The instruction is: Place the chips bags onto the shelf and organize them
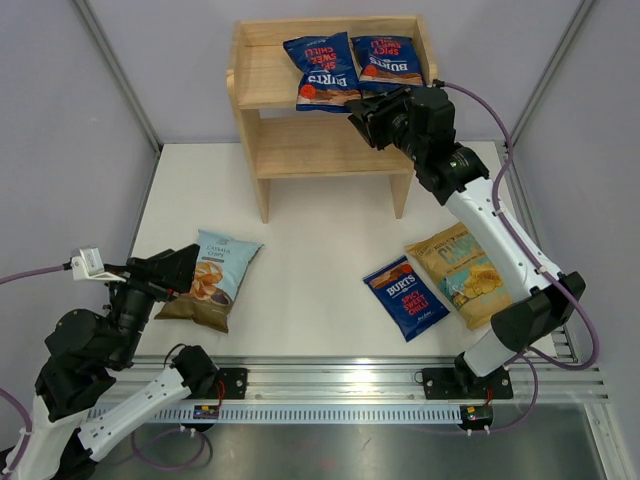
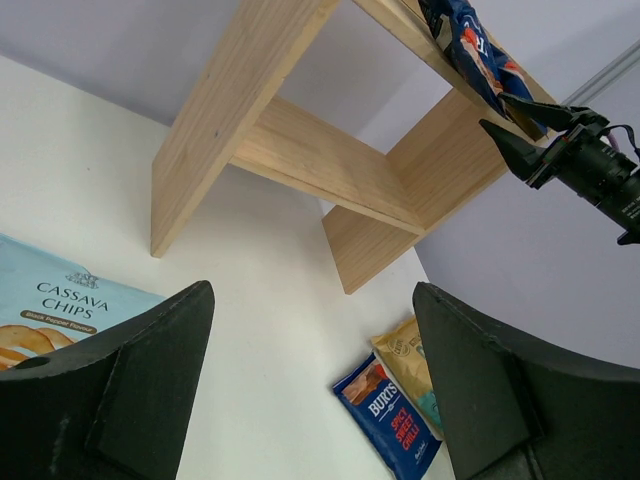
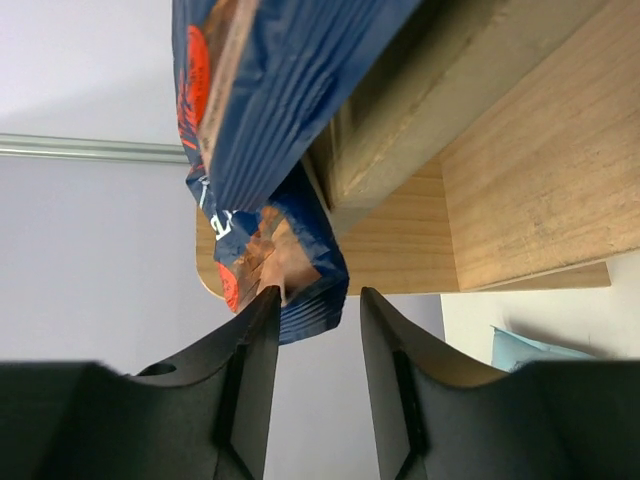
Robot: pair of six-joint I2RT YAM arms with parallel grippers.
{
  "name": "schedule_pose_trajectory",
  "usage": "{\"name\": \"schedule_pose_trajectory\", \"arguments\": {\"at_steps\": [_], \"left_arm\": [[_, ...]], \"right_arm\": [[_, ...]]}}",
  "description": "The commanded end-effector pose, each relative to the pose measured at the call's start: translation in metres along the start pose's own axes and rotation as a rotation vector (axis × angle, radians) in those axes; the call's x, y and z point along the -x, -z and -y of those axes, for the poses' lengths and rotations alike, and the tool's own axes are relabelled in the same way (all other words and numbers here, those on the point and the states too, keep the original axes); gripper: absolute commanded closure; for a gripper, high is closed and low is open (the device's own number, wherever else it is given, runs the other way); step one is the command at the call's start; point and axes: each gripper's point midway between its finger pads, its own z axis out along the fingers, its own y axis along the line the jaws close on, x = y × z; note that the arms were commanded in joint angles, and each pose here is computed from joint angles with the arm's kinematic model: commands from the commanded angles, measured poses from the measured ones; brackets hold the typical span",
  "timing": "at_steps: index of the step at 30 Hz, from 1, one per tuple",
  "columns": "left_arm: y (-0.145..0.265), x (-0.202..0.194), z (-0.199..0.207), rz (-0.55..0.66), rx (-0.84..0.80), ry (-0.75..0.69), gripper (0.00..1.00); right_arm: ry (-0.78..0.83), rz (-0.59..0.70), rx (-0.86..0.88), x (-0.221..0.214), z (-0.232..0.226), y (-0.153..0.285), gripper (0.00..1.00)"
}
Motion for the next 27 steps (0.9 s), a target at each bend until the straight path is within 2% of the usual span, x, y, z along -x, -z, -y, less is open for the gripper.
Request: {"name": "schedule_pose_trajectory", "arguments": {"at_steps": [1, 8, 16, 27], "left_arm": [[-0.006, -0.001, 0.01, -0.001, -0.028, 0.005, 0.17], [-0.008, -0.007, 0.009, -0.012, -0.03, -0.001, 0.17], [-0.007, -0.006, 0.006, -0.007, -0.022, -0.004, 0.16], [-0.004, -0.005, 0.0, -0.002, -0.005, -0.011, 0.16]], "right_arm": [[0.041, -0.015, 0.072, -0.003, -0.021, 0.015, 0.57], [-0.022, -0.011, 0.117, -0.001, -0.036, 0.013, 0.69], [-0.1, -0.026, 0.158, -0.004, -0.049, 0.006, 0.77], [-0.174, 0.078, 0.131, 0.005, -0.047, -0.01, 0.84]]}}
